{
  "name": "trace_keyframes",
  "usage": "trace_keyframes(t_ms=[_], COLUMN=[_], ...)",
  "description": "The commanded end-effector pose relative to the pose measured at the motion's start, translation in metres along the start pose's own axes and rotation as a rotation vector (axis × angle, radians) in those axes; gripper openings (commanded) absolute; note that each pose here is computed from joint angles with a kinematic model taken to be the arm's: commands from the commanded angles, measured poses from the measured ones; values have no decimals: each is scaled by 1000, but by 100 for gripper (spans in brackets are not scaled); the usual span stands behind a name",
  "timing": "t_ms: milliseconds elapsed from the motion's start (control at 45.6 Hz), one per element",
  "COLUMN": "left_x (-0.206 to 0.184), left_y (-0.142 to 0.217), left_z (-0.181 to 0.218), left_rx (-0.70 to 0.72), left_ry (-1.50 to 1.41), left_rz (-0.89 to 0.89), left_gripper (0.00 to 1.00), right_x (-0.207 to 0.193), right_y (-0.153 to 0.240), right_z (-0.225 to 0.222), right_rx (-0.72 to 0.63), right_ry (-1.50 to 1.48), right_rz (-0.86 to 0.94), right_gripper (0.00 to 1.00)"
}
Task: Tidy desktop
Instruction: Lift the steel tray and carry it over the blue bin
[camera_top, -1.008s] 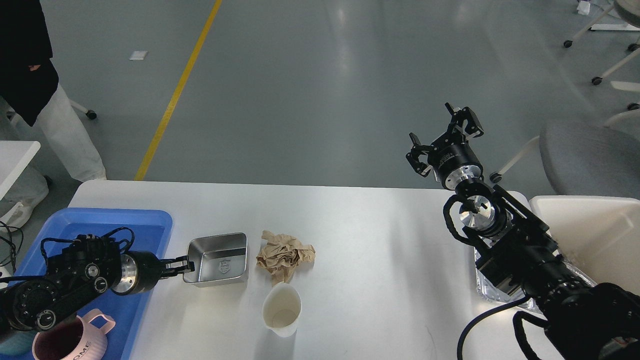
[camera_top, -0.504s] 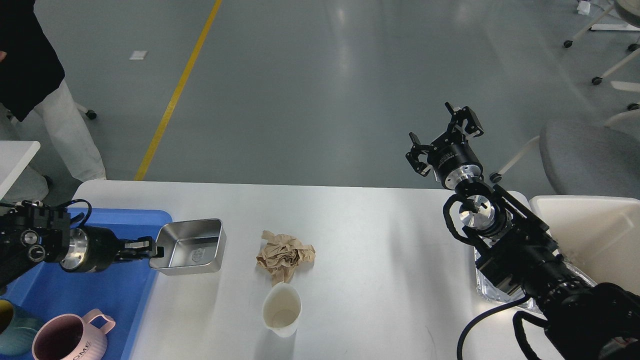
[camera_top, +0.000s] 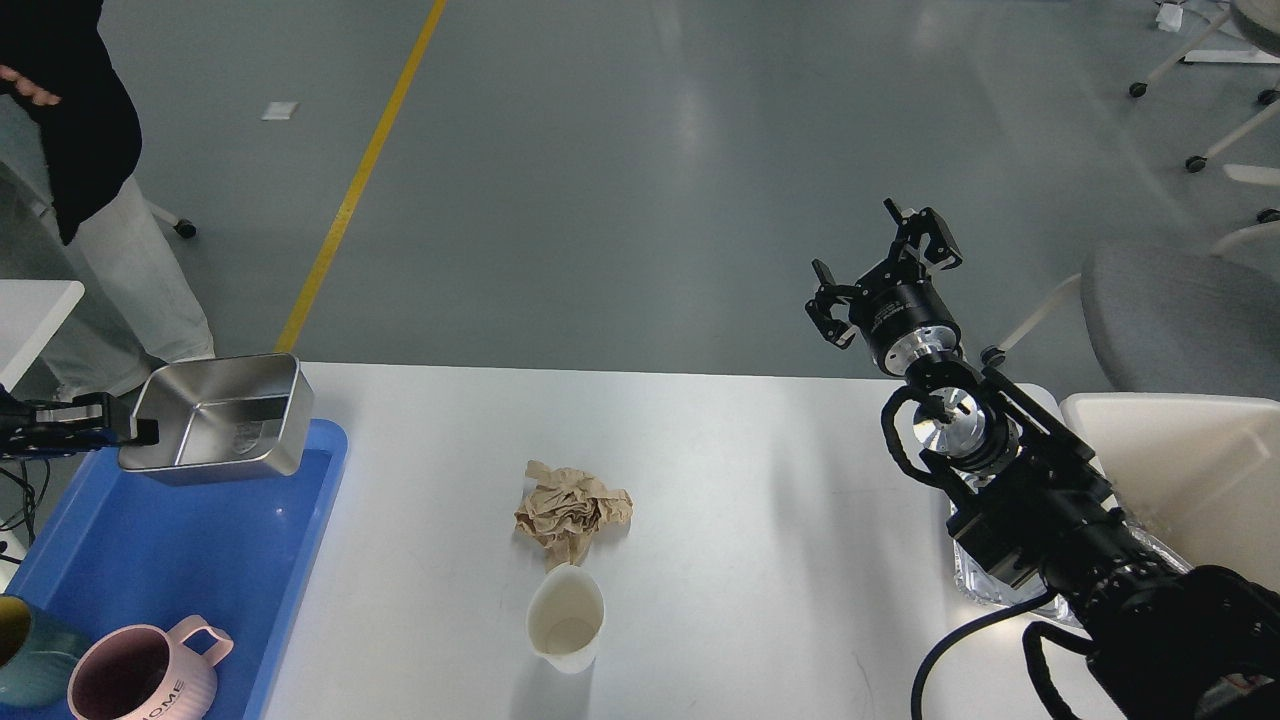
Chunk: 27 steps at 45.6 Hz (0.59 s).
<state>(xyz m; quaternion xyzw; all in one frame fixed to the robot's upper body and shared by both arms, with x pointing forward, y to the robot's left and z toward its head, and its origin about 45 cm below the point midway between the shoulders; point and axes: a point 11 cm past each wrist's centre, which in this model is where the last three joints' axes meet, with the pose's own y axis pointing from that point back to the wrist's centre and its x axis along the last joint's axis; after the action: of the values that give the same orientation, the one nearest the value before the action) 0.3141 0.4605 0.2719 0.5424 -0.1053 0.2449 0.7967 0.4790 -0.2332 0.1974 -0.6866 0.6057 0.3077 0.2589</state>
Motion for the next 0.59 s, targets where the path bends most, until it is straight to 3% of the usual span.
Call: trace_keyframes(t_ms=[0,394,570], left_x=[2,0,-11], left_y=[4,5,-6], left_z=[-13,-47,-82], left_rx=[28,114,203], left_ry=[25,82,122], left_rz=[24,44,78], left_gripper=[0,0,0], right_x=[-1,2,5], right_y=[0,0,2], right_z=[0,-2,-1], right_rx=[1,3,1], right_ry=[0,4,4], right_rz=[-2,3,9], right_gripper=[100,100,100])
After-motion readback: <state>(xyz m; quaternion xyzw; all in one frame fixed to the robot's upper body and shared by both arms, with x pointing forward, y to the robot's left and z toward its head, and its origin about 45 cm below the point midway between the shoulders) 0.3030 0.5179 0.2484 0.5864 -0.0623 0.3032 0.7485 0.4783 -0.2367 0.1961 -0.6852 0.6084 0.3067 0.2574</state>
